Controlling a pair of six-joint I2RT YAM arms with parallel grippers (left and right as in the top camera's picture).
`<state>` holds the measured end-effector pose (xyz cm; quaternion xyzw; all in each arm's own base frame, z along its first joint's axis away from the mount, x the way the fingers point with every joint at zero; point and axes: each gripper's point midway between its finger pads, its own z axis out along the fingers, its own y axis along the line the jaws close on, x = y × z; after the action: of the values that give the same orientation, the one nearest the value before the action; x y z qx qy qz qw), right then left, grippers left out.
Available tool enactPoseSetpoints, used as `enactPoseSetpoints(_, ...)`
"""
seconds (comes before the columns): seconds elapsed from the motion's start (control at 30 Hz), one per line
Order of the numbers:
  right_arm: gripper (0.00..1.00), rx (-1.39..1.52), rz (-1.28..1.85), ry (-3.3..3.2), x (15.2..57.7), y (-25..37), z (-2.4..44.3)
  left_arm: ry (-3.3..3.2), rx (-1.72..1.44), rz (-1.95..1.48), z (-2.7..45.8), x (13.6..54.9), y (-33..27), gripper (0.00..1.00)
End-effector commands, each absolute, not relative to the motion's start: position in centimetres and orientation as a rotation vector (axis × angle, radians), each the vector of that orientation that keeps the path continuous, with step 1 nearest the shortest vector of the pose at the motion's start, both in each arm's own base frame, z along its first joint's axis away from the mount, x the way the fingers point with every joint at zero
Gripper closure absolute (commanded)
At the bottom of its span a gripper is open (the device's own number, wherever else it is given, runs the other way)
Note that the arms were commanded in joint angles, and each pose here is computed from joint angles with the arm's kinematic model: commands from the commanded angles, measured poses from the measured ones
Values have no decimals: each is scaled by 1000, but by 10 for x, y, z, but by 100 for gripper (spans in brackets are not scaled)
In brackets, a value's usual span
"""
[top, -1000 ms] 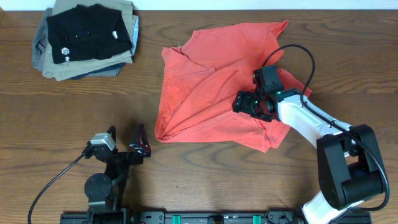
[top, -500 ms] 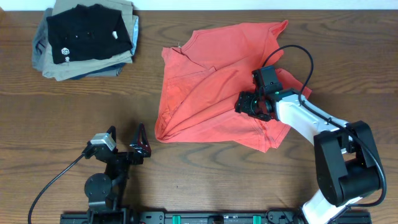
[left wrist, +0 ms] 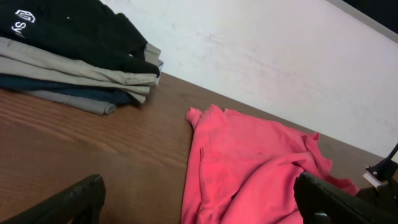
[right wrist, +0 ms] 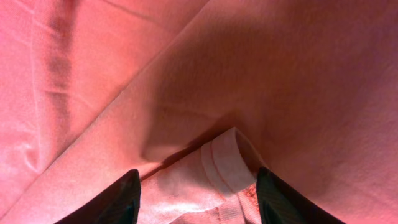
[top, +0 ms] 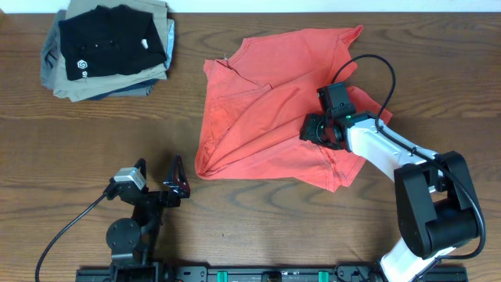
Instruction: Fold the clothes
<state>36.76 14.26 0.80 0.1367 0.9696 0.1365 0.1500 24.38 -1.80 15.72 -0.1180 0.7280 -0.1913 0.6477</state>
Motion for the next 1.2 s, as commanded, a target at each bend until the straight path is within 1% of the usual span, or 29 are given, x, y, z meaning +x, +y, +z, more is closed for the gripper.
enactPoseSetpoints(0.0,47,405,354,2793,366,139,1,1702,-261,-434,142,243,-21,2)
enactPoseSetpoints(0.03,50,405,353,2792,366,139,1,1702,-261,-434,142,243,-21,2)
enactPoseSetpoints(0.17,55,404,356,2787,368,140,2,1702,-261,-434,142,243,-21,2)
enactPoseSetpoints(0.27,65,404,356,2787,368,140,2,1702,-261,-434,142,243,-21,2)
enactPoseSetpoints(0.43,73,404,356,2787,368,140,2,1702,-261,-434,142,243,-21,2)
enactPoseSetpoints(0.73,94,410,359,2783,368,140,2,1702,-261,-434,142,243,-21,2)
enactPoseSetpoints(0.77,98,420,358,2781,369,140,2,1702,-261,-434,142,243,-21,2)
enactPoseSetpoints(1.17,99,508,325,2757,373,129,2,1702,-261,-434,142,243,-21,2)
